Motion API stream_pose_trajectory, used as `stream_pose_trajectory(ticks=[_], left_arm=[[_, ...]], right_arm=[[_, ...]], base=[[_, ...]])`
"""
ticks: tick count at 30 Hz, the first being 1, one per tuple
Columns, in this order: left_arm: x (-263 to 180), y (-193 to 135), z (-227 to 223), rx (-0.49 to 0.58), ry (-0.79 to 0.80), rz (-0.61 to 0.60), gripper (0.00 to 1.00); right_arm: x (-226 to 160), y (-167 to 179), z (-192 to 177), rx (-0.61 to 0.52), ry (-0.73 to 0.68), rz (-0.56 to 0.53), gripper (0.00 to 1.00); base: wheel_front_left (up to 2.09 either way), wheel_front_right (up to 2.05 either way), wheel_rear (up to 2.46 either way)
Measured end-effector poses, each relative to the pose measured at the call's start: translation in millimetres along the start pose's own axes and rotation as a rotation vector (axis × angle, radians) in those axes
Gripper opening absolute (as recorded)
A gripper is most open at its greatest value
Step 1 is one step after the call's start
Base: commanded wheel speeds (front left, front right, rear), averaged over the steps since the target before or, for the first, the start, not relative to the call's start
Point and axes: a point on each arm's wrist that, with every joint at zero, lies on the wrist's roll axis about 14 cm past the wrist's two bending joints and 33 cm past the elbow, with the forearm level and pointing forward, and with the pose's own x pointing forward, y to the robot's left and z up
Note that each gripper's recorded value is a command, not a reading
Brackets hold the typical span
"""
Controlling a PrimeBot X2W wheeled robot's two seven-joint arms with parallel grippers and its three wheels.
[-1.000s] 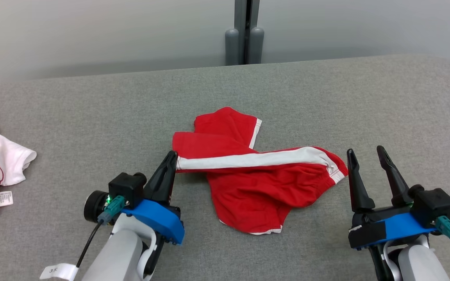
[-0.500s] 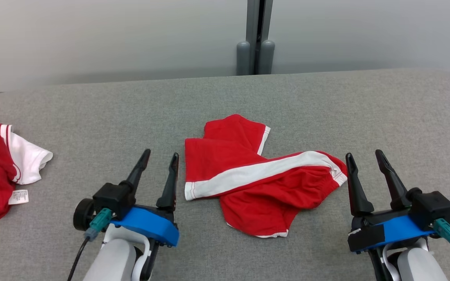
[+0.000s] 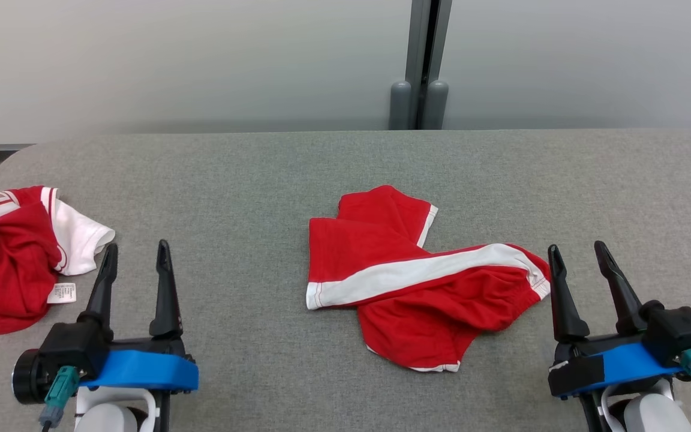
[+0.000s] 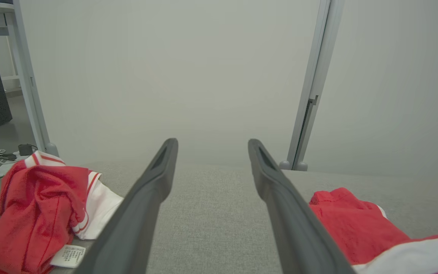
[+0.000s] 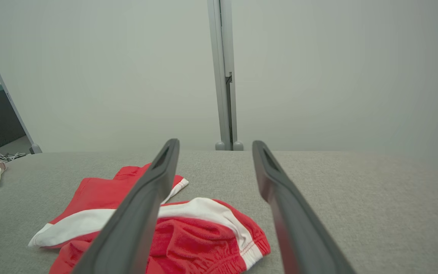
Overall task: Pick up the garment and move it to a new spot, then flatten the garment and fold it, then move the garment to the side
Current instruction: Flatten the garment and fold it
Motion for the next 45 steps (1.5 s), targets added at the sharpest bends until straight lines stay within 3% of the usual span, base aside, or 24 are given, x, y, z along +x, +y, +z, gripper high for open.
stream_pose_trajectory(ticks=[6, 13, 20, 31, 45], left_arm=[[-17.8, 17.6, -14.8, 0.03, 0.05, 0.052, 1.0], [-15.8, 13.9, -19.8, 0.021, 0.062, 0.039, 1.0], [1.8, -28.3, -46.1, -0.069, 0.133, -0.082, 1.0], [2.9, -100.5, -121.5, -0.15, 0.399, -0.293, 1.0], [-5.1, -120.8, -161.0, -0.173, 0.559, -0.368, 1.0]], right_arm=[[-6.9, -6.6, -7.6, -0.008, 0.025, -0.02, 1.0], [-8.7, -9.6, -12.7, -0.012, 0.04, -0.028, 1.0], [-9.6, -13.5, -18.2, -0.013, 0.056, -0.038, 1.0], [-17.4, -37.7, -26.1, -0.019, 0.085, -0.109, 1.0], [-24.8, -55.7, -24.4, -0.031, 0.088, -0.162, 1.0]], base=[[0.0, 0.0, 0.0], [0.0, 0.0, 0.0], [0.0, 0.0, 0.0], [0.0, 0.0, 0.0], [0.0, 0.0, 0.0]])
